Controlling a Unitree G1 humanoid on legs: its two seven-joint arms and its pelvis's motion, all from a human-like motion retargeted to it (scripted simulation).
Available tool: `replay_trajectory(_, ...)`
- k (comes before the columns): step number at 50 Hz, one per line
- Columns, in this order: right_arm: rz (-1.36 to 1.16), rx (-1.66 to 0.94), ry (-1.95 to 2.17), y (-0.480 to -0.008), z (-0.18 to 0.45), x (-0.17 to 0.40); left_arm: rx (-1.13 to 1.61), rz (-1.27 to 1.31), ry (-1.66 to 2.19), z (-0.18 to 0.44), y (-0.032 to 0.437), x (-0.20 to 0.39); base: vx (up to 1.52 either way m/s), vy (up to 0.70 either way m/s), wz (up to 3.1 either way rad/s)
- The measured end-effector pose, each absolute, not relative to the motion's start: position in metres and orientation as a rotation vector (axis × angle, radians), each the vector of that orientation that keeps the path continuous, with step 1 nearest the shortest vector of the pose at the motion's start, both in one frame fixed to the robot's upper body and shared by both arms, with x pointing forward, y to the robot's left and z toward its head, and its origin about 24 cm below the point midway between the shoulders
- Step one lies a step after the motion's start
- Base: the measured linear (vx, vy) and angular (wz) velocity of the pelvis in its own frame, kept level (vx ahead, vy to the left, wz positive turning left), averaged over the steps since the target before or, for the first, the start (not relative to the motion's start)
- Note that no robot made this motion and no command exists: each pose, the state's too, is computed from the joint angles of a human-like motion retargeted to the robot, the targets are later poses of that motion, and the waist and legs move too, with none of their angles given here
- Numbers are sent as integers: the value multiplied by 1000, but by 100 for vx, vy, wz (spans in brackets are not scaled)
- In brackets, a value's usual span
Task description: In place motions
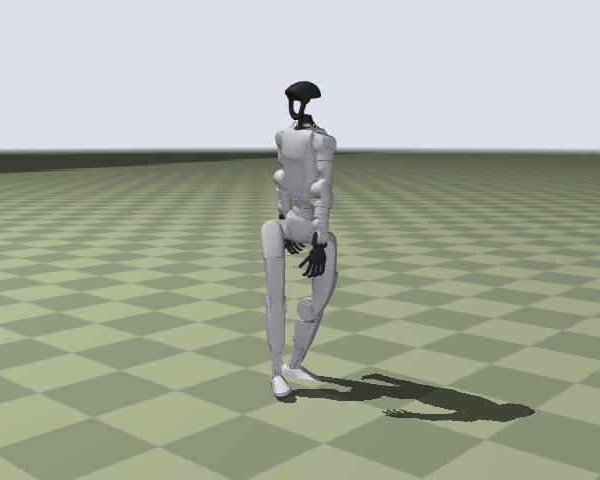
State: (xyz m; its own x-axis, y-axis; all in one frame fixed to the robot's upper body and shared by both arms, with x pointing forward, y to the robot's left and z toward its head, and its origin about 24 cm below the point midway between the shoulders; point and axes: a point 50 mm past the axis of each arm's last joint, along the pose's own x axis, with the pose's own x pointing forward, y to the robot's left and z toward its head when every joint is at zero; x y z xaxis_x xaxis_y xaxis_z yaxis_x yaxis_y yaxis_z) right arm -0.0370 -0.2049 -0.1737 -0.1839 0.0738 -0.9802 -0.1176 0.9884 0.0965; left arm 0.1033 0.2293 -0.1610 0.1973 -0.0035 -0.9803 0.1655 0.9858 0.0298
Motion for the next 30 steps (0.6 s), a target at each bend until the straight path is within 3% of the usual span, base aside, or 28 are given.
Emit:
replay_trajectory(10,320,-195,1656,-212,-175,4,2,-105,1488,-173,208,59,6,2,112)
replay_trajectory(18,261,-212,1563,-229,-171,35,11,4,1581,-169,237,28,17,-11,180)
replay_trajectory(30,161,-228,1528,-255,-165,37,22,109,1557,-164,258,32,21,-3,198)
